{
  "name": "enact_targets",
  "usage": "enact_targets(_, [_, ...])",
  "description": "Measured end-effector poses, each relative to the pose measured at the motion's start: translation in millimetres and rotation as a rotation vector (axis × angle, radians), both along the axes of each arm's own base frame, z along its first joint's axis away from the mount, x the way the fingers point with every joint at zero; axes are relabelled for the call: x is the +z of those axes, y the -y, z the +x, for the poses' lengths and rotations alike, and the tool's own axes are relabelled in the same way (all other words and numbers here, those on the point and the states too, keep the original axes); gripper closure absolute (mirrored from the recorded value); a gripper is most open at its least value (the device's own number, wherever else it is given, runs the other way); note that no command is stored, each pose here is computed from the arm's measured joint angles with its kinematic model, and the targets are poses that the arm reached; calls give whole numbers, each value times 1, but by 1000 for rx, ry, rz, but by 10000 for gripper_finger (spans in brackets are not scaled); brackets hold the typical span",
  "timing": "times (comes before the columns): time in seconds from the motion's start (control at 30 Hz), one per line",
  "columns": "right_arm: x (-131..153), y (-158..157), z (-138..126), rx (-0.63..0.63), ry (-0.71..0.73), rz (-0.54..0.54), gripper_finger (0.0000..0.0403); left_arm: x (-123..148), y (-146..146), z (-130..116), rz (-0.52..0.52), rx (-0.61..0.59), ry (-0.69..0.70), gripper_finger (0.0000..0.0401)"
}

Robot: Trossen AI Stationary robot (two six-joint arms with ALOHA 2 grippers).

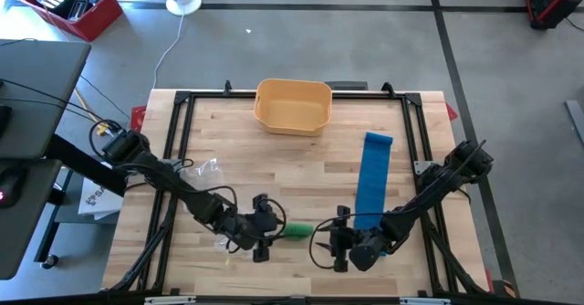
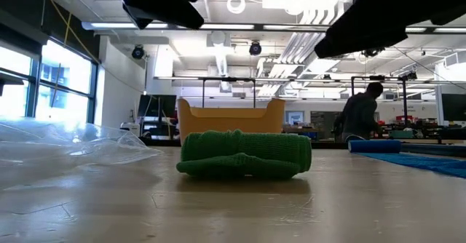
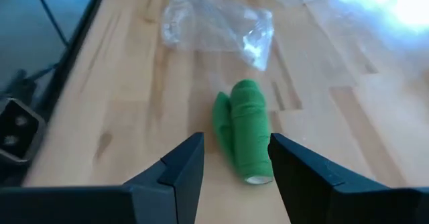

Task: Roll bandage
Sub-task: Put the green bandage to the transparent zip bag

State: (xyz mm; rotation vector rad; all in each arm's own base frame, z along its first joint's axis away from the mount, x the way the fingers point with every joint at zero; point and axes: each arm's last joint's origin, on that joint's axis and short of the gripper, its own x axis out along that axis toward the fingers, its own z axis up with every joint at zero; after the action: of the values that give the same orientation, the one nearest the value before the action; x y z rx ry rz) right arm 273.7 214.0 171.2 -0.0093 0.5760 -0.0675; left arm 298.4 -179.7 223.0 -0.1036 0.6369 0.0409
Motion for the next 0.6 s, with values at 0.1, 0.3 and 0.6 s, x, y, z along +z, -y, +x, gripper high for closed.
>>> enact_targets(0.1, [0,0,0,10,-6,6,241,-1,1,-2,-17,12,-13,229])
enact_targets(0.3, [7,3,10,-13,70,75,241,-17,-5,-22,-176,45,-351,229])
enact_targets(0.6, [10,11,20,-3,90,93,241,-36,-10,-82,-162,392,-886,229])
